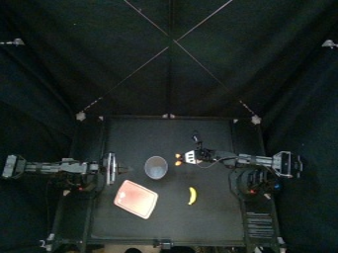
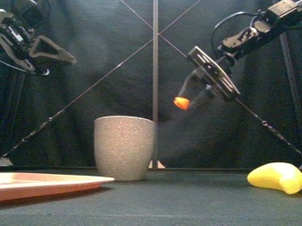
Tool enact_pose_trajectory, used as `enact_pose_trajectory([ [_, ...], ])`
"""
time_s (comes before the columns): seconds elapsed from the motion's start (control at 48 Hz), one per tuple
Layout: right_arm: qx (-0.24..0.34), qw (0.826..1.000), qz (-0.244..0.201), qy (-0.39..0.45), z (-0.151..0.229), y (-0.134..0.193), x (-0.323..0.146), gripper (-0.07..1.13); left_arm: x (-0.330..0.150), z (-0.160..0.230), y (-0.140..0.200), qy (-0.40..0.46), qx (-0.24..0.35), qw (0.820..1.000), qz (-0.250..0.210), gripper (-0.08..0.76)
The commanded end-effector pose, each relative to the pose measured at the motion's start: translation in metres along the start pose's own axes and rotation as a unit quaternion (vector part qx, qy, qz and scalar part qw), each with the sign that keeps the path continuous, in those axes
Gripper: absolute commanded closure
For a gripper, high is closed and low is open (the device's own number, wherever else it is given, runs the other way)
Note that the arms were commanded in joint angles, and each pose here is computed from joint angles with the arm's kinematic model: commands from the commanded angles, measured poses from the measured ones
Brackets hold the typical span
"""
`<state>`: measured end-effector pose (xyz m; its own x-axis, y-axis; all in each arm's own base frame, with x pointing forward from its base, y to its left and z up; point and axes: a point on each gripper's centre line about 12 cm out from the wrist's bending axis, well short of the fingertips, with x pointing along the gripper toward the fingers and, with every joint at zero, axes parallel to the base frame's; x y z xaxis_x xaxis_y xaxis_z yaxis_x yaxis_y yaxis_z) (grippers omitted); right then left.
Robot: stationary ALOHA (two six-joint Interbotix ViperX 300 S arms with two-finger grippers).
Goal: Pick the tangerine then place it in the grey bowl
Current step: Place tangerine in the grey bowl
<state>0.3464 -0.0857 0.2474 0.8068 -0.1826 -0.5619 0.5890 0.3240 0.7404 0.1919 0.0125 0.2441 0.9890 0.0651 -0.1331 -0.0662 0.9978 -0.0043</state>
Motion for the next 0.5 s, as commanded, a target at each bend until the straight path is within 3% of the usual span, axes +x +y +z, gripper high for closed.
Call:
enact_pose_trajectory([
  [0.021, -0.047, 0.993, 0.097, -0.045, 0.004, 0.038, -0.002, 0.40, 0.001, 0.006, 0.000, -0.011, 0.001, 1.000, 0.001, 0.562],
  [0.146, -0.068, 0.985, 0.144, -0.063, -0.004, 0.042, 0.010, 0.39, 0.001, 0.007, 0.001, -0.012, 0.000, 1.000, 0.003, 0.562],
  [0.5, -0.089, 0.980, 0.166, -0.060, -0.022, 0.036, 0.068, 0.37, 0.001, 0.007, 0.005, -0.012, -0.002, 1.000, 0.013, 0.562],
])
